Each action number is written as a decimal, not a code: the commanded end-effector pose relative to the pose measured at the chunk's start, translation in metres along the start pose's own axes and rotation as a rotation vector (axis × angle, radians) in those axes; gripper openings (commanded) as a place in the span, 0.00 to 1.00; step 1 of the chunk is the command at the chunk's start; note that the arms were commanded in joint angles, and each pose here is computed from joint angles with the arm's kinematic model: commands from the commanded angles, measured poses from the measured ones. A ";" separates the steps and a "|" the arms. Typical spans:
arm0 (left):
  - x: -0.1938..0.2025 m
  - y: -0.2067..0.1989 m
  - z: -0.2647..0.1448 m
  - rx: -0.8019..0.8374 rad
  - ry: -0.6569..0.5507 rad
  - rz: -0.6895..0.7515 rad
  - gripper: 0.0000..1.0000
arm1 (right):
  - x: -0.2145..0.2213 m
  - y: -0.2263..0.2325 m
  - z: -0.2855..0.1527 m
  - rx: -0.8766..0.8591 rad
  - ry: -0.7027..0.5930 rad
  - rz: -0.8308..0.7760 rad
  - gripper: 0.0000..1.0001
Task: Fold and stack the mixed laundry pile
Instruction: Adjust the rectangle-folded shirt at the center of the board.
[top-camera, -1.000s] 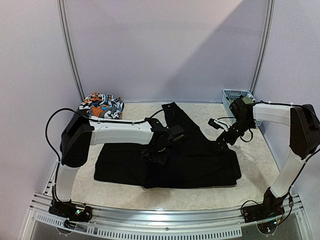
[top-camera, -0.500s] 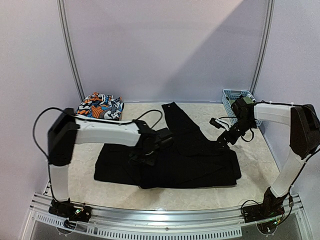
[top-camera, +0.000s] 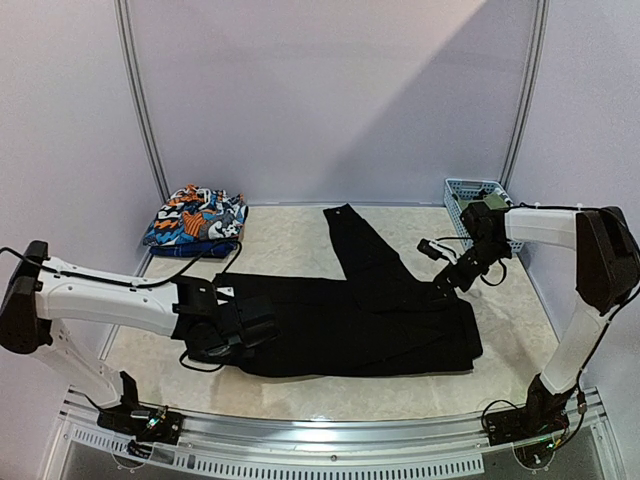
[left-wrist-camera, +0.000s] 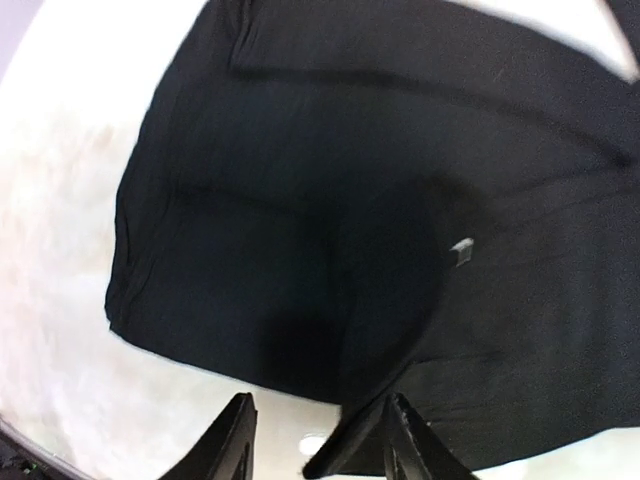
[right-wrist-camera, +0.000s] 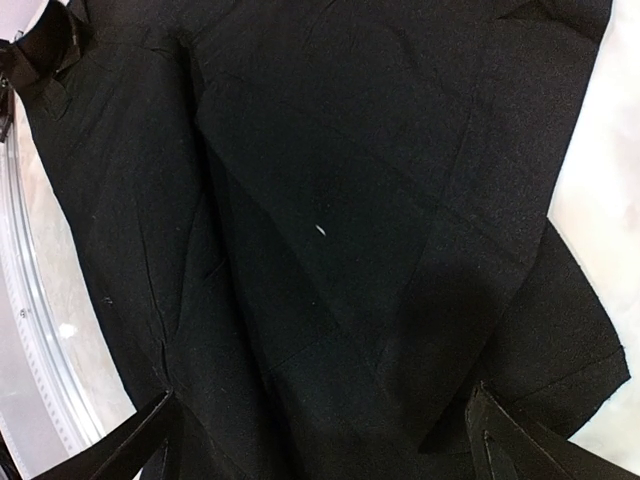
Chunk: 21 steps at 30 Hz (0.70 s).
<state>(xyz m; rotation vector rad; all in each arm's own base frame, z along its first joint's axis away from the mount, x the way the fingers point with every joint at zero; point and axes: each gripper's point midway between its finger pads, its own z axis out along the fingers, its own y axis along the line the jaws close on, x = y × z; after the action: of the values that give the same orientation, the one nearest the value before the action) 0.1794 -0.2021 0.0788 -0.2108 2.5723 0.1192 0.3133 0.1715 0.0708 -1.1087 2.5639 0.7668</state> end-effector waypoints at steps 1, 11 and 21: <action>-0.034 -0.002 -0.030 0.085 -0.129 -0.084 0.46 | 0.000 0.004 -0.002 -0.027 -0.001 0.001 0.99; -0.006 0.058 -0.005 0.208 -0.057 -0.349 0.47 | -0.002 0.007 -0.002 -0.050 -0.006 -0.006 0.99; -0.099 -0.023 -0.021 0.104 -0.067 0.052 0.59 | 0.001 0.008 -0.001 -0.058 0.005 -0.005 0.99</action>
<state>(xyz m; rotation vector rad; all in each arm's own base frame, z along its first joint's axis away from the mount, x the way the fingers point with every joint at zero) 0.2298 -0.1905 0.1624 -0.3389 2.3952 -0.1412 0.3042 0.1752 0.0704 -1.1261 2.5687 0.8361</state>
